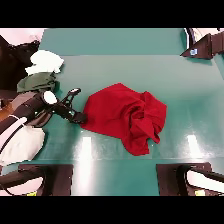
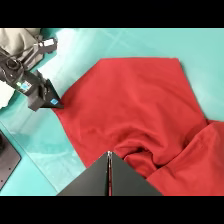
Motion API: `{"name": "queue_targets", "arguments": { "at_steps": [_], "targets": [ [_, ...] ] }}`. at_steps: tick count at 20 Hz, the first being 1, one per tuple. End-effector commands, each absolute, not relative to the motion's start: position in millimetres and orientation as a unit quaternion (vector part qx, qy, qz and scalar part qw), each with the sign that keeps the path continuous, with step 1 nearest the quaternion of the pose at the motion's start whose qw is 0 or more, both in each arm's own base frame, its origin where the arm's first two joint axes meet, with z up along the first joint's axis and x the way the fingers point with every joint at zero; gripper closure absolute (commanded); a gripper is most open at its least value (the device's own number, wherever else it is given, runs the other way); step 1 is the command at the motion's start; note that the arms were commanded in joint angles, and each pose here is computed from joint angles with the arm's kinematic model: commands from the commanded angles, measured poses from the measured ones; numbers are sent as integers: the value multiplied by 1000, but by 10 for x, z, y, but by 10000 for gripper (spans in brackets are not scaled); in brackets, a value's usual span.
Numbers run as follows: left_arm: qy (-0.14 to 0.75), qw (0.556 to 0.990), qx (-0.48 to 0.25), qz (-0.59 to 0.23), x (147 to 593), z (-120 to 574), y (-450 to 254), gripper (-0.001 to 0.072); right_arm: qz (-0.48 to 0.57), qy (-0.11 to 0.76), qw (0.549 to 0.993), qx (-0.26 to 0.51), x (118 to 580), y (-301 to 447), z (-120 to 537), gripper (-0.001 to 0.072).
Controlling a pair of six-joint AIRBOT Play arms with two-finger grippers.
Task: Fold the shirts.
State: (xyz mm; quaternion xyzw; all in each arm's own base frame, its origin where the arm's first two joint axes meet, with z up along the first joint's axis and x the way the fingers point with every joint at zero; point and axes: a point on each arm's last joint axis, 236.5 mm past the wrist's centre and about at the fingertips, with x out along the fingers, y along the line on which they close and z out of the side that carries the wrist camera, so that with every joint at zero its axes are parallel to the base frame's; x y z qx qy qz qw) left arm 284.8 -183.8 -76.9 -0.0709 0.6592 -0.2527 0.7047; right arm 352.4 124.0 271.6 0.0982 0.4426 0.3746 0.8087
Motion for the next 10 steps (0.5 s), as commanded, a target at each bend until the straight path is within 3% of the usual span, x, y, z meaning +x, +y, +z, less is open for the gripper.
{"name": "queue_targets", "arguments": {
  "at_steps": [1, 5, 8, 9, 10],
  "targets": [
    [646, 716, -81, -251, 2921, -691, -1989, 683, 350, 468, 803, 119, 3496, 1199, 2609, 696],
    [621, 733, -54, -273, 3154, -276, -2036, 683, 182, 566, 802, 53, 3365, 794, 1696, 696],
    [587, 756, -48, -287, 3380, 57, -2113, 683, 212, 555, 804, 21, 3165, 1263, 1247, 693],
    [579, 761, -48, -289, 3429, 129, -2128, 683, 232, 548, 803, 10, 3071, 1464, 1097, 631],
    [575, 763, -47, -291, 3452, 170, -2137, 683, 252, 545, 799, -2, 2959, 1647, 950, 358]
  ]
}}
